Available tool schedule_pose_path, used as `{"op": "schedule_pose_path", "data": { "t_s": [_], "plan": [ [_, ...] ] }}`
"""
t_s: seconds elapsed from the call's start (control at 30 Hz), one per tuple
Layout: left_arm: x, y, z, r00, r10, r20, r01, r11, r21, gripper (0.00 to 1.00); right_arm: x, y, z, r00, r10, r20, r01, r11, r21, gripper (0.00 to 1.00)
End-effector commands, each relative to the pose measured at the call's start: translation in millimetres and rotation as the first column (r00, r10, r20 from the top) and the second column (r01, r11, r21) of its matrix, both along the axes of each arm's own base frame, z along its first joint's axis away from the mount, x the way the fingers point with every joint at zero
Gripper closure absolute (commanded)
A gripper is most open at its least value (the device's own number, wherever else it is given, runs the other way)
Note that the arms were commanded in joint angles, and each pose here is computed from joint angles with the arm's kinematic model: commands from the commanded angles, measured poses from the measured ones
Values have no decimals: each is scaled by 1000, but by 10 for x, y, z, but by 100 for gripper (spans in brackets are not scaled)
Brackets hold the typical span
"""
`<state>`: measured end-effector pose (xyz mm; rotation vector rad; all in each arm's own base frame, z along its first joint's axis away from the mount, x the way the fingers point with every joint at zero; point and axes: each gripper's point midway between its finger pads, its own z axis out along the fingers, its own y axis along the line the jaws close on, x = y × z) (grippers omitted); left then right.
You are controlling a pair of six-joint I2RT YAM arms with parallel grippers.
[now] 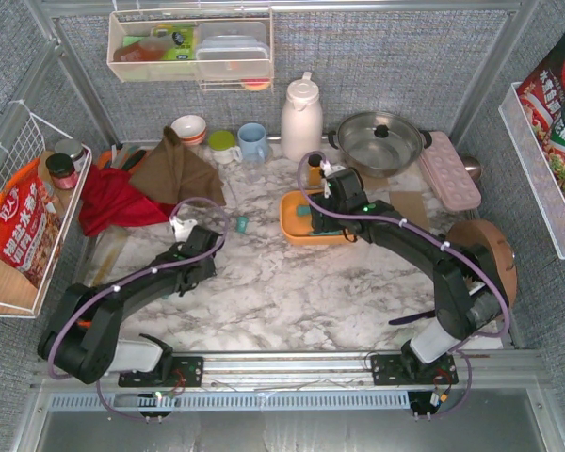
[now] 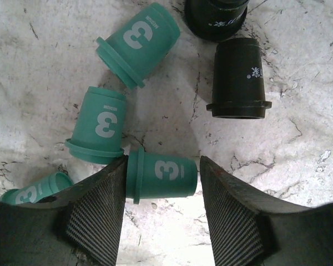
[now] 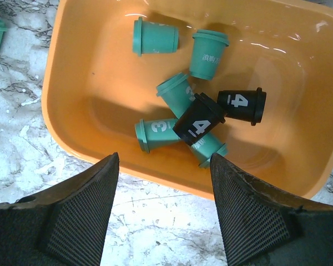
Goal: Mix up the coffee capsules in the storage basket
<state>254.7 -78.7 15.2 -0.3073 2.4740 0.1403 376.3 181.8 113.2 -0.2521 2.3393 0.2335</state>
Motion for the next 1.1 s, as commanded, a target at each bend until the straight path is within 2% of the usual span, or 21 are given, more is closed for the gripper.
{"op": "schedule_pose_path", "data": {
  "t_s": [0.0, 0.23, 0.4, 0.5, 0.63, 0.77, 0.9, 1.0, 1.07],
  "plan": [
    [20, -2, -9, 1000, -5, -16, 5, 1000, 11, 39, 9, 28, 5, 1000, 9, -5, -9, 1000, 5, 29],
    [28, -54, 58, 999, -25, -46, 25, 1000, 6, 47, -3, 36, 24, 1000, 13, -6, -13, 1000, 8, 29],
    [82, -186, 234, 997, -73, -24, 71, 996, -50, 53, -10, 43, 72, 1000, 16, -1, -16, 1000, 16, 29],
    [143, -307, 411, 993, -115, 26, 117, 988, -105, 54, -31, 49, 126, 1000, 19, 0, -19, 999, 26, 29],
    [326, -675, 845, 945, -244, 216, 290, 933, -214, 53, -92, 136, 334, 999, 43, 17, -44, 995, 94, 29],
    [456, -1100, 1312, 809, -364, 463, 508, 828, -237, 53, -202, 261, 580, 996, 89, 30, -93, 980, 178, 29],
    [508, -1484, 1702, 624, -457, 633, 683, 714, -157, 52, -343, 347, 839, 989, 143, 43, -149, 959, 241, 29],
    [488, -1761, 1883, 465, -528, 710, 789, 611, -62, 52, -430, 393, 1041, 984, 168, 64, -179, 943, 281, 30],
    [409, -1968, 1980, 324, -570, 755, 858, 513, 19, 52, -490, 433, 1165, 980, 183, 76, -197, 930, 310, 30]
  ]
}}
